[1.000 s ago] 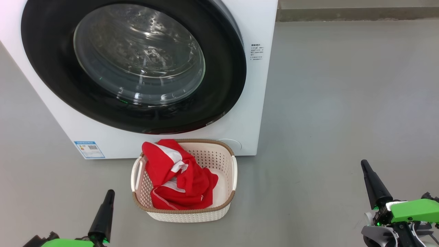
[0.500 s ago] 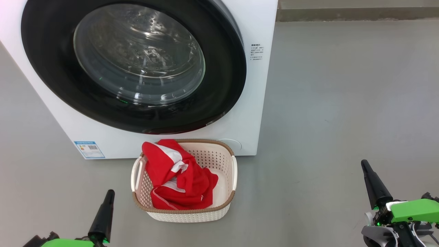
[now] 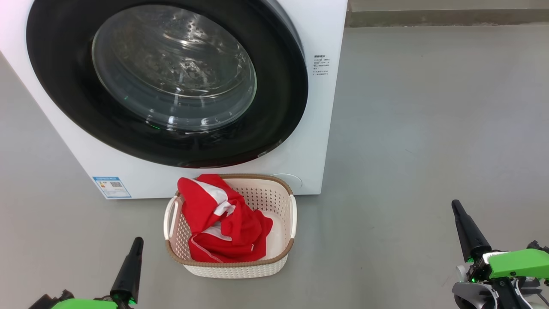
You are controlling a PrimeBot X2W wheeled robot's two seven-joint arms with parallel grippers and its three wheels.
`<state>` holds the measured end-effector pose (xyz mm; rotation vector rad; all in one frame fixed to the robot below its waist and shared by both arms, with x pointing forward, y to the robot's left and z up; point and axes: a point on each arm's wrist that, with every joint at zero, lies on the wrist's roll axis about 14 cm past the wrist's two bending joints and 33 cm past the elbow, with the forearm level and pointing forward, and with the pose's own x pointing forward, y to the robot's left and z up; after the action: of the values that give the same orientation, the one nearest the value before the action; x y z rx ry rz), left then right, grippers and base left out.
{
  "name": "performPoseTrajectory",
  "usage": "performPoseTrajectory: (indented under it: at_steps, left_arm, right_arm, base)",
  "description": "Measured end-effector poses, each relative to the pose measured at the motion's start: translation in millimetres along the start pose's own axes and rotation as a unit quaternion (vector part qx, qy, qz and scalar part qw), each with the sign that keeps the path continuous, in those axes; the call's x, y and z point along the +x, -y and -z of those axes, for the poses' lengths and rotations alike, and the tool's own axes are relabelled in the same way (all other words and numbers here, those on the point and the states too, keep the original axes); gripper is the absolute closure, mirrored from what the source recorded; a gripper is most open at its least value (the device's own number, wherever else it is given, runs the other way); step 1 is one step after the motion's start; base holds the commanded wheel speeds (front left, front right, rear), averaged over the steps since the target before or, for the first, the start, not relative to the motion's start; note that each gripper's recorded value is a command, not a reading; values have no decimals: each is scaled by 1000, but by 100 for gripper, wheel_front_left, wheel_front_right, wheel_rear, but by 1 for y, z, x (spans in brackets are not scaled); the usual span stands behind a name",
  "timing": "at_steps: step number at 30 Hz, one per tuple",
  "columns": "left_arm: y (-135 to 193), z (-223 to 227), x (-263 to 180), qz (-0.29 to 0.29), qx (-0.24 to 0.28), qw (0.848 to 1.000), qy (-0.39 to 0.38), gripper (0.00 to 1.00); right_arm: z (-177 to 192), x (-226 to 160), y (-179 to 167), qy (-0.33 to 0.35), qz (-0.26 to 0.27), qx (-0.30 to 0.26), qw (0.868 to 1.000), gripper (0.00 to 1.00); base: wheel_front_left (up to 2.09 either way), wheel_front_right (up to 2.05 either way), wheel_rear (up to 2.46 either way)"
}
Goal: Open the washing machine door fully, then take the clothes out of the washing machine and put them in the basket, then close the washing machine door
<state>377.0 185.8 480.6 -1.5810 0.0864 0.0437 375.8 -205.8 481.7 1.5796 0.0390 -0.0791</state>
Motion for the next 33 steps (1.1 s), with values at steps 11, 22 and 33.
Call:
performPoseTrajectory:
  at_steps: [11,22,33]
  left_arm:
    - [0,0,0,0,0,1000,0,100]
    - [0,0,0,0,0,1000,0,100]
    - [0,0,0,0,0,1000,0,100]
  right_arm:
    - [0,0,0,0,0,0,1000,100]
    - [0,0,0,1,0,0,1000,100]
    - [0,0,0,1,0,0,1000,100]
  base:
    - [0,0,0]
    - [0,0,0]
    - [0,0,0]
